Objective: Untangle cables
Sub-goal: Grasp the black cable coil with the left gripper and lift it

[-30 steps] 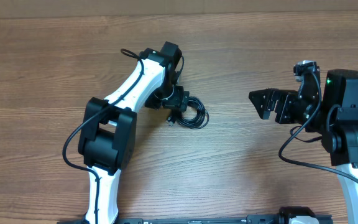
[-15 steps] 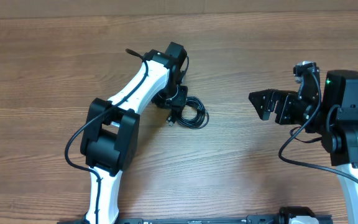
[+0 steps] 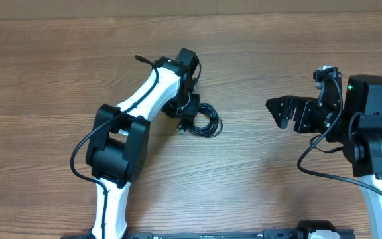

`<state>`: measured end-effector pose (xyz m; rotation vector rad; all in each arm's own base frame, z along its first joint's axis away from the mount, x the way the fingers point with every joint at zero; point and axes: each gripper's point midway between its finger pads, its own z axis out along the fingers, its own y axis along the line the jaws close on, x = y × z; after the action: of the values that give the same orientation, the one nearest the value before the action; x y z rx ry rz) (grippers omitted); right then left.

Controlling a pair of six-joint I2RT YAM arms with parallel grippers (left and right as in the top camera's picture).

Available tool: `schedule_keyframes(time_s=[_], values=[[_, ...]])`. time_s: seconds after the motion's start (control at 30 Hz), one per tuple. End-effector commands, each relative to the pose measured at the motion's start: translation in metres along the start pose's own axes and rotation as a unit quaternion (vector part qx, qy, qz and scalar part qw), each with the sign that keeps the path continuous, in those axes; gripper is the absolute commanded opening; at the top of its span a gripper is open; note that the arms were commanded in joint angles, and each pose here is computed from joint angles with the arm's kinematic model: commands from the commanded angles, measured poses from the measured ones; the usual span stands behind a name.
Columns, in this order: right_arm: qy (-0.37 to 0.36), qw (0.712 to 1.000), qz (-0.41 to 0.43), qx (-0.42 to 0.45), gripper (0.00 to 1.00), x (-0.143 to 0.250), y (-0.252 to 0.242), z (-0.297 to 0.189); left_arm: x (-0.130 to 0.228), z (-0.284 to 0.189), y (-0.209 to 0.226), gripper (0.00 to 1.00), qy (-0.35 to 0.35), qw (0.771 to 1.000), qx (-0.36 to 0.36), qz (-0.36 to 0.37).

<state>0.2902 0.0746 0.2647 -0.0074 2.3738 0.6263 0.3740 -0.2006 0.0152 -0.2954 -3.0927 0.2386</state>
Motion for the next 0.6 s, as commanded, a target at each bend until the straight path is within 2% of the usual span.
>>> schedule_keyframes(time_s=[0.0,0.03,0.07,0.2,0.33,0.47,0.5,0.57], values=[[-0.017,1.0,-0.008,0.002,1.0,-0.009,0.004,-0.008,0.006,0.007,0.002,0.16,0.009,1.0,-0.006,-0.004],[-0.017,1.0,-0.008,0.003,1.0,-0.009,0.004,-0.008,0.006,0.007,0.002,0.06,0.008,1.0,-0.006,-0.004],[-0.018,1.0,-0.008,0.005,1.0,-0.009,0.003,-0.008,0.005,0.007,0.002,0.04,0.006,1.0,-0.005,-0.001],[-0.016,1.0,-0.007,0.006,1.0,-0.008,0.003,-0.008,0.005,0.007,-0.001,0.04,0.006,1.0,0.001,0.018],[-0.017,1.0,-0.008,0.005,1.0,-0.009,0.003,-0.008,0.004,0.0,-0.016,0.04,0.008,0.998,0.039,0.043],[-0.02,1.0,-0.009,0.005,1.0,-0.011,0.003,-0.007,-0.009,-0.041,-0.034,0.04,-0.014,0.996,0.07,0.049],[-0.021,1.0,-0.01,0.005,0.96,-0.012,0.003,-0.007,-0.014,-0.055,-0.038,0.04,-0.025,0.996,0.074,0.051],[-0.023,1.0,-0.011,0.005,0.68,-0.014,0.003,-0.005,-0.022,-0.085,-0.044,0.04,-0.052,0.994,0.081,0.054]])
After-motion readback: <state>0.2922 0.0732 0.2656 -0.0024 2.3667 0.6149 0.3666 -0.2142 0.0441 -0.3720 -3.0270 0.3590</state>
